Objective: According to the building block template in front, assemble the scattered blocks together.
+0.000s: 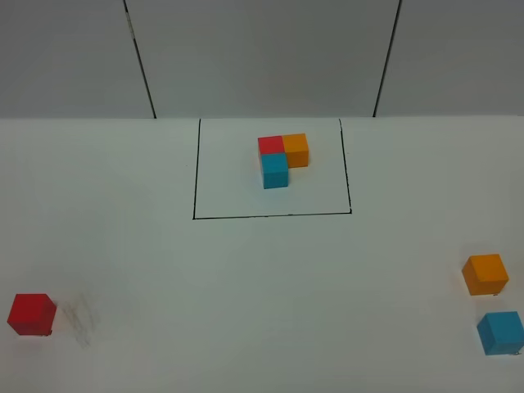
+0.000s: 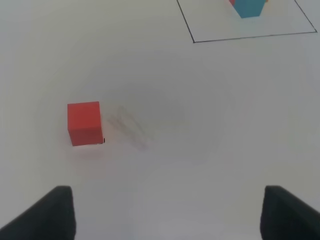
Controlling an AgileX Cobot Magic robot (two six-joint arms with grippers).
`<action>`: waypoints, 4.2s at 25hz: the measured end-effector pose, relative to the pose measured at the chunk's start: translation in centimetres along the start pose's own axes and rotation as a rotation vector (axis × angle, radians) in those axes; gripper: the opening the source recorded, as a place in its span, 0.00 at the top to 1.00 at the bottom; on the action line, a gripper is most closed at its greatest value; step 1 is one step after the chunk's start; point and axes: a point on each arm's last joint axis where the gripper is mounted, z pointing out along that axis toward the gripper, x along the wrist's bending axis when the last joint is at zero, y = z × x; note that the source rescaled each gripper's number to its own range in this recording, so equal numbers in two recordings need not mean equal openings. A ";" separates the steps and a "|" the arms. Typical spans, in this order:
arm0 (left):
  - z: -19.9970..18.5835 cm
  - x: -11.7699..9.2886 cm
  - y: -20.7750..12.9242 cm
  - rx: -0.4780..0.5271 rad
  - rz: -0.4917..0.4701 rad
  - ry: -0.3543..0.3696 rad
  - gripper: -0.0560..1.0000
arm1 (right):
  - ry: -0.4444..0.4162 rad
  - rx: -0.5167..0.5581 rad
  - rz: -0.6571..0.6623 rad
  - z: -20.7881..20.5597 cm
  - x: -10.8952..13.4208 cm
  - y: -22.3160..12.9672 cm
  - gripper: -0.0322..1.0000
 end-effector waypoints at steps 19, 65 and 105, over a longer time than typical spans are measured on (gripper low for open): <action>-2.0 1.8 2.0 -0.018 0.033 0.231 0.15 | 0.000 0.000 0.000 0.0 0.0 0.0 0.28; 17.0 6.5 10.3 0.578 -0.031 0.286 0.20 | 0.000 0.000 0.000 0.0 0.0 0.0 0.28; 27.0 7.6 6.4 0.725 -0.048 0.225 0.21 | 0.000 0.000 0.000 0.0 0.0 0.0 0.28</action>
